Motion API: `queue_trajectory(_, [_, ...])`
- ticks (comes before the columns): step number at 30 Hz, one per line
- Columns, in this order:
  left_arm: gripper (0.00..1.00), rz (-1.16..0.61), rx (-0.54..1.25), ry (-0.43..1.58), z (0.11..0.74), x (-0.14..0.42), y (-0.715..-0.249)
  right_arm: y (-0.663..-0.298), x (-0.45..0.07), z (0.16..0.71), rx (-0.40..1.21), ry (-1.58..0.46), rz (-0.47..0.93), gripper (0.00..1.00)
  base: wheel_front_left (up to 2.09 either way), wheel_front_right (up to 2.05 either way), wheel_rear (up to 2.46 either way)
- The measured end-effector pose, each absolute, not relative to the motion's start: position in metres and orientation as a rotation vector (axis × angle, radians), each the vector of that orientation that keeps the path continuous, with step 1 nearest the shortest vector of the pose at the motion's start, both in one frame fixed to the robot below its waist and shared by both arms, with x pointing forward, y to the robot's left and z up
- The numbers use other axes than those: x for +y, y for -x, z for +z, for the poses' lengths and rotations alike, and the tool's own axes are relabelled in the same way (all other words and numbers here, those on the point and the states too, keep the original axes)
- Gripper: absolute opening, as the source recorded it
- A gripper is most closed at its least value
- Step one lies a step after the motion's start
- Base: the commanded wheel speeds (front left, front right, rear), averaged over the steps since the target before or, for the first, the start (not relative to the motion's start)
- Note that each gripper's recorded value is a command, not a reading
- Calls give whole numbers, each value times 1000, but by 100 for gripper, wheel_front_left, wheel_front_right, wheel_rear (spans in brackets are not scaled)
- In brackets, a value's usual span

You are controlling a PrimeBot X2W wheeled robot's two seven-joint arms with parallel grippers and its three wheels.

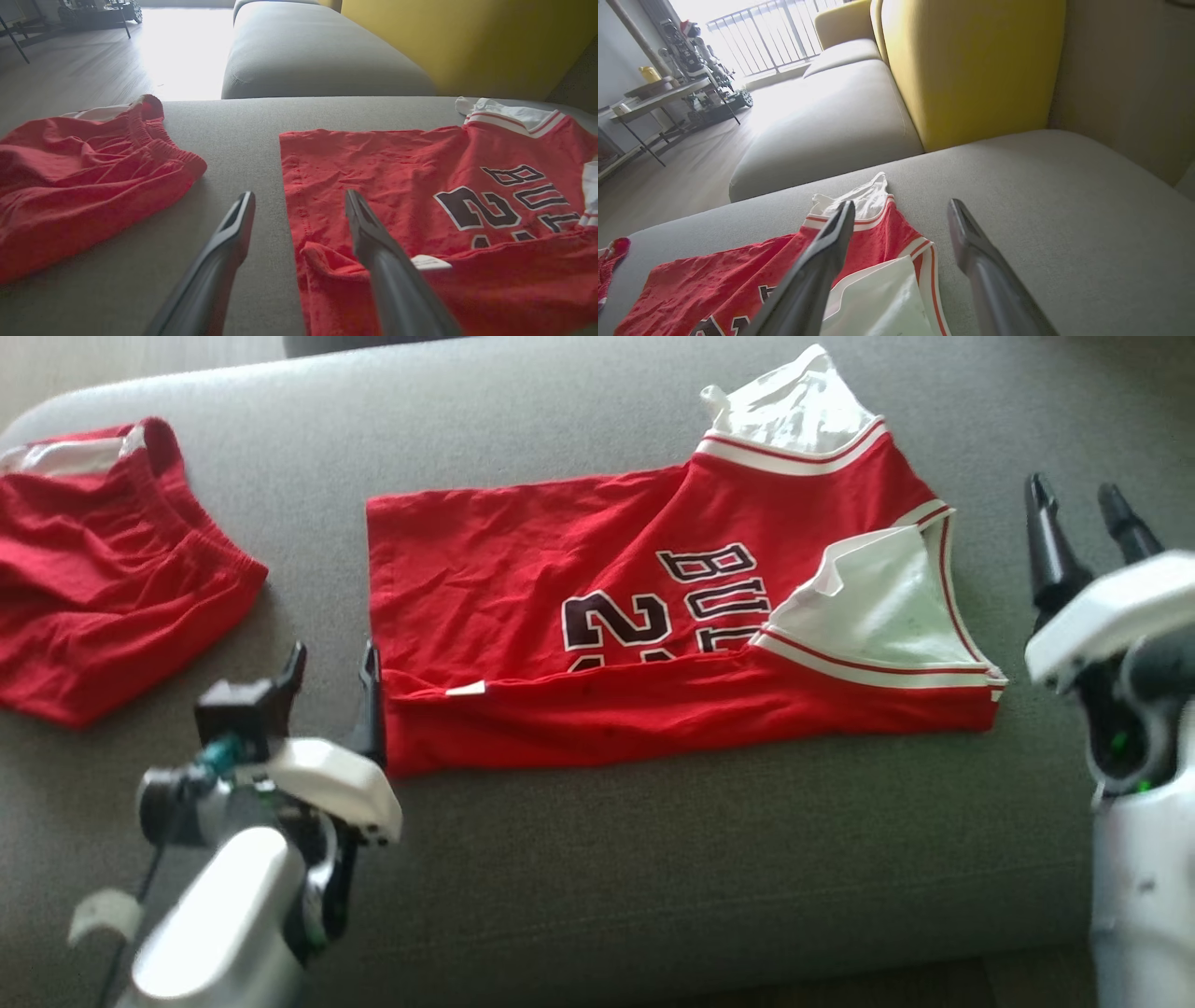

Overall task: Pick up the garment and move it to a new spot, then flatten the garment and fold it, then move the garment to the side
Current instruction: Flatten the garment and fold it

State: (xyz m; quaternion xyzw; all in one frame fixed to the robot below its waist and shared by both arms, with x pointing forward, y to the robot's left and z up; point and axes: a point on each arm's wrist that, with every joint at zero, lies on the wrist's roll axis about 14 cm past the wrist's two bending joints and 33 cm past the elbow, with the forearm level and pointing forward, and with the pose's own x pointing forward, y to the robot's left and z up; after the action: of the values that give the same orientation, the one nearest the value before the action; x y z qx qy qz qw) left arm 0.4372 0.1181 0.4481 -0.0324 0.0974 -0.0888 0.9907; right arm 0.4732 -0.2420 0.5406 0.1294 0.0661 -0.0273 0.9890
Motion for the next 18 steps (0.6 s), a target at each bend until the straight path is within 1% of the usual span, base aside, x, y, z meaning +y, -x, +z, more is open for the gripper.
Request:
queue_trajectory(4, [100,-147,184,93,447,114,-424,-449,-243,550,16,-210,-67,100,0,0,0])
queue_trajectory(8, [100,-148,250,112,426,104,-402,-424,-253,551,-64,-219,-121,100,0,0,0])
queue_trajectory(12, [100,-154,335,96,399,101,-385,-405,-268,552,-98,-219,-173,100,0,0,0])
queue_trajectory(18, [100,-151,400,115,380,96,-390,-390,-286,554,-128,-244,-227,100,0,0,0])
